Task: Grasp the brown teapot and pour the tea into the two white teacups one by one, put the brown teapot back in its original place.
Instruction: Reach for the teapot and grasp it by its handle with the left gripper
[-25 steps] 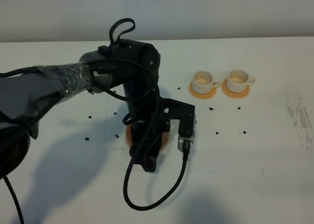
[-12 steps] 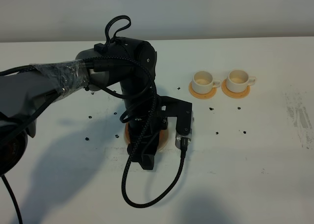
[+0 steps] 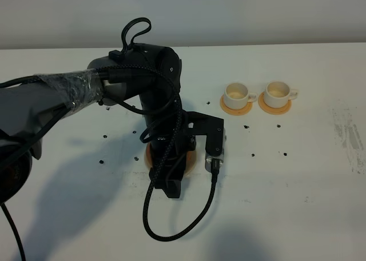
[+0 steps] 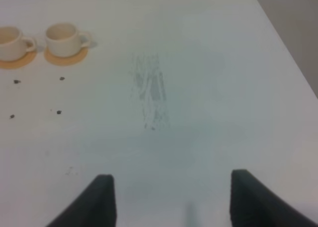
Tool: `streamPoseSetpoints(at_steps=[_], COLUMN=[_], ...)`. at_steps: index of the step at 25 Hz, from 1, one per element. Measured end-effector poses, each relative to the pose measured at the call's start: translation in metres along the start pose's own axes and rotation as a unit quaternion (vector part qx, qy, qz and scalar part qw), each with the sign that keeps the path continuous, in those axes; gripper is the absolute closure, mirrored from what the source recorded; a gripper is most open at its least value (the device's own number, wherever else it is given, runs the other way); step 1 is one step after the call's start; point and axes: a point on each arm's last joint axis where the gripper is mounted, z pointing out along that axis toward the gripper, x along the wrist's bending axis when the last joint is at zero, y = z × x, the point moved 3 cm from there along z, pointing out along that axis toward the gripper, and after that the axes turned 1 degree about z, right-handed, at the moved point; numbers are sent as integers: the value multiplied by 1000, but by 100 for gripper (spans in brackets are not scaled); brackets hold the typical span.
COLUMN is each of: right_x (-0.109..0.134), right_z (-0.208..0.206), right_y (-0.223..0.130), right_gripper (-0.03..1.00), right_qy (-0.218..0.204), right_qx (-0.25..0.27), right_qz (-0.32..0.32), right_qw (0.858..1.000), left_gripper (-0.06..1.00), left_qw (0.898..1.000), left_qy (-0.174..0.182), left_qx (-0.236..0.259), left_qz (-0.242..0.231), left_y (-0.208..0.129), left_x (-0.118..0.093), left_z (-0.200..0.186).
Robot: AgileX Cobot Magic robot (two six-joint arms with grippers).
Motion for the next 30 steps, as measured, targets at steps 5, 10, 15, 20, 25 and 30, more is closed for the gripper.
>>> streamPoseSetpoints(at_steps=[5,10,15,20,25,30], right_x=[0,0,0,0,0,0], right_z=[0,0,0,0,0,0], right_y=[0,0,0,0,0,0], right_gripper=[44,44,44,44,44,44], right_qy=[0,0,0,0,0,0], right_qx=[0,0,0,0,0,0], right_qz=[0,0,0,0,0,0], right_qw=[1000,1000,1000,1000,1000,1000], left_gripper=[34,34,34,34,34,34], left_qw=[1000,1000,999,998,996,996], left_qy=[-7,-9,-14,-23,-33,-9], left_qx=[-9,-13,-22,-41,-63,-62], left_qz=[-3,-5,-17,-41,-56,-67], left_y=[2,4,7,12,18,28], left_x=[-1,-1,-3,-5,-8,-20], left_z=[2,3,3,3,1,-18])
